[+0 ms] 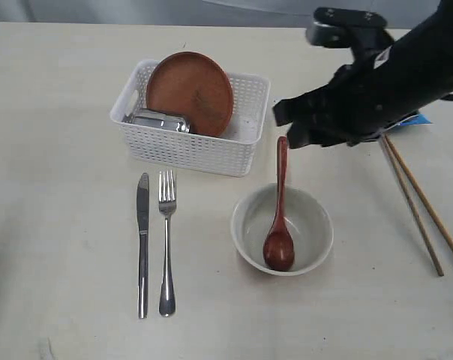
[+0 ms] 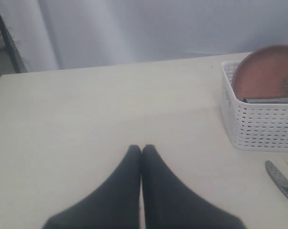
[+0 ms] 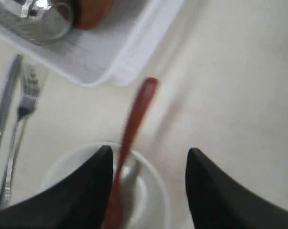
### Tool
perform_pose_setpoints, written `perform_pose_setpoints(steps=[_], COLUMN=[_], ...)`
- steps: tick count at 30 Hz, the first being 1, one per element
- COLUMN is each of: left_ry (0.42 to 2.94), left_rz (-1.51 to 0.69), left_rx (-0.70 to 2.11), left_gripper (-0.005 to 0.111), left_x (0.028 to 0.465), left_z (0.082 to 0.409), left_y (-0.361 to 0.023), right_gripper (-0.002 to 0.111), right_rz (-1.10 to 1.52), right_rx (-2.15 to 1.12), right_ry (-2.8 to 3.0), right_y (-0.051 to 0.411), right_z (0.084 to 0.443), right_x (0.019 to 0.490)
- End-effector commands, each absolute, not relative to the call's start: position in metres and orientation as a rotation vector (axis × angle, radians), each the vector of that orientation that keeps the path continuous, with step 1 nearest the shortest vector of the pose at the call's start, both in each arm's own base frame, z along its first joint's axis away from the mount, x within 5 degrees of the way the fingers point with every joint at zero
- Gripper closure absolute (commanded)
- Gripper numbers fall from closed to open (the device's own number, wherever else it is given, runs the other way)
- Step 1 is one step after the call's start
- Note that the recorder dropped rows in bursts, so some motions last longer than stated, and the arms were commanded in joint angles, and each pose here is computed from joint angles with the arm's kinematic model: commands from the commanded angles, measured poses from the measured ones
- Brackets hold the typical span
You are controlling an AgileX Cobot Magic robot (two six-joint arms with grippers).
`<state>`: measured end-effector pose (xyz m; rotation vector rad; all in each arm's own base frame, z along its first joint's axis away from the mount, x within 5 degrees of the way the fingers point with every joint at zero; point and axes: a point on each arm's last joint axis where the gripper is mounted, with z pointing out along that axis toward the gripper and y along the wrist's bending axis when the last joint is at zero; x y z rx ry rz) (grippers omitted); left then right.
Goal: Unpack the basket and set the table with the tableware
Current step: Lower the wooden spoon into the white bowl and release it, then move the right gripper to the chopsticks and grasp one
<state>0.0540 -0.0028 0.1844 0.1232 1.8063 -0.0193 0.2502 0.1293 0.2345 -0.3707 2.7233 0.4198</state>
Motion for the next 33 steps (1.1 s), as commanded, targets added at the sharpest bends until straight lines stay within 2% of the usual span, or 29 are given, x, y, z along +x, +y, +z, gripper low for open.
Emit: perform_pose_setpoints(steps=[1,6,14,21,33], left_ry=[1.795,1.795,1.795,1.795,1.795], left_rz=[-0.022,-0.022,-0.022,-0.022,-0.022], left_rx=[0.129,0.129,0.129,0.129,0.129], left_gripper=[0.107,0.107,0.107,0.107,0.107], left_x=[0.054,0.054,0.054,0.054,0.054], left_z=[0.185,0.185,0.185,0.185,0.185], left_y=[-0.003,-0.003,-0.003,-0.003,-0.003], right_gripper=[0.062,0.062,0.062,0.062,0.062], right_rz=[0.176,0.06,0.045,-0.075,-0.16], right_rx=[-0.255,-0.318,-0.372,-0.41,-0.386], right_ry=[2.869,2.96,2.99,3.014,2.982], right_y=[0.08,0.049,0.05,0.044,0.041], right_z=[0.234,0.211,0.175,0.152,0.136], right_x=[0.256,0.256,0.262,0.272,0.282])
